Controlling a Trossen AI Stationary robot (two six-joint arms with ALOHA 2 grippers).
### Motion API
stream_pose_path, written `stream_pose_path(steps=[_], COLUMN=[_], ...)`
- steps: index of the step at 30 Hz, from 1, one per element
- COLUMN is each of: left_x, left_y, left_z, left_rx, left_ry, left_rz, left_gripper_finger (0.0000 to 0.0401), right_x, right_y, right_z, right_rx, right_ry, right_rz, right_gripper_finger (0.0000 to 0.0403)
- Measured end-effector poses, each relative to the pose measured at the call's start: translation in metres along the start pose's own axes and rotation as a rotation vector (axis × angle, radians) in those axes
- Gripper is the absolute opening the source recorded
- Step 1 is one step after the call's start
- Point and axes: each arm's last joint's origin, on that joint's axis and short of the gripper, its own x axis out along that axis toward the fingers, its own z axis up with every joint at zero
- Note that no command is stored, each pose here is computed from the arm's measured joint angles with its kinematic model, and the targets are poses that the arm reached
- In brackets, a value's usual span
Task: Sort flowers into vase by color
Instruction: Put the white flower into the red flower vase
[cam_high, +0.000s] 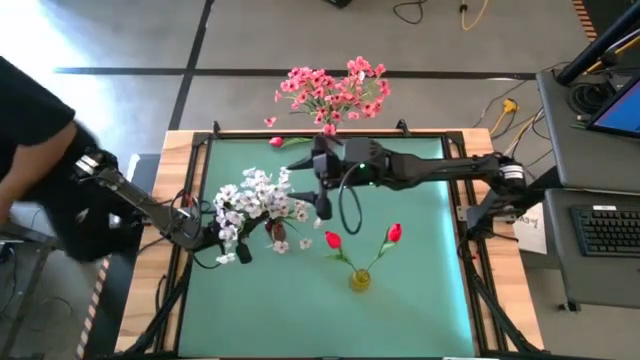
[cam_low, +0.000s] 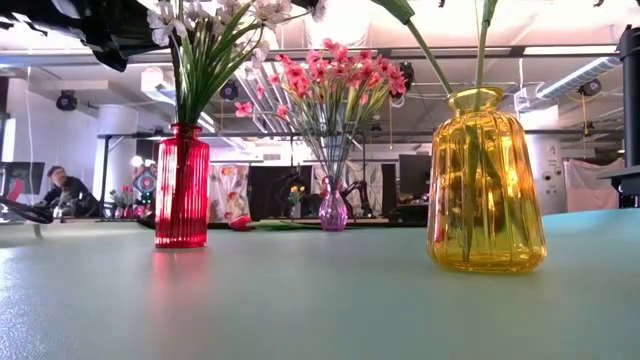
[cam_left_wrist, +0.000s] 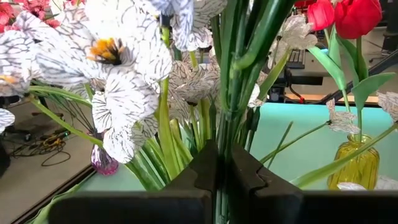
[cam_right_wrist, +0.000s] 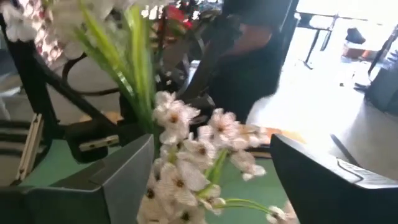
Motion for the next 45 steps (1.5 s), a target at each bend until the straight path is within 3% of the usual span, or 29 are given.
stream_pose_path(steps=[5, 27, 38, 45], left_x=[0.0, 0.001, 0.001, 0.001], left_y=[0.0, 0.001, 0.001, 0.001], left_z=[0.0, 0.0, 0.001, 0.002], left_rx=[0.0, 0.001, 0.011, 0.013], left_ry=[0.0, -0.002, -0.002, -0.008], left_rz=[0.001, 0.033, 0.033, 0.033], left_gripper_finger=[0.0, 0.0, 0.0, 0.0], right_x=[0.015, 0.064, 0.066, 0.067], right_y=[0.009, 0.031, 0.032, 0.033], right_z=[0.002, 0.003, 0.012, 0.009], right_rx=[-0.041, -0.104, -0.105, -0.115], right_ry=[0.01, -0.016, -0.03, -0.017], right_rz=[0.026, 0.08, 0.083, 0.088], right_gripper_finger=[0.0326, 0.0325, 0.0324, 0.0288])
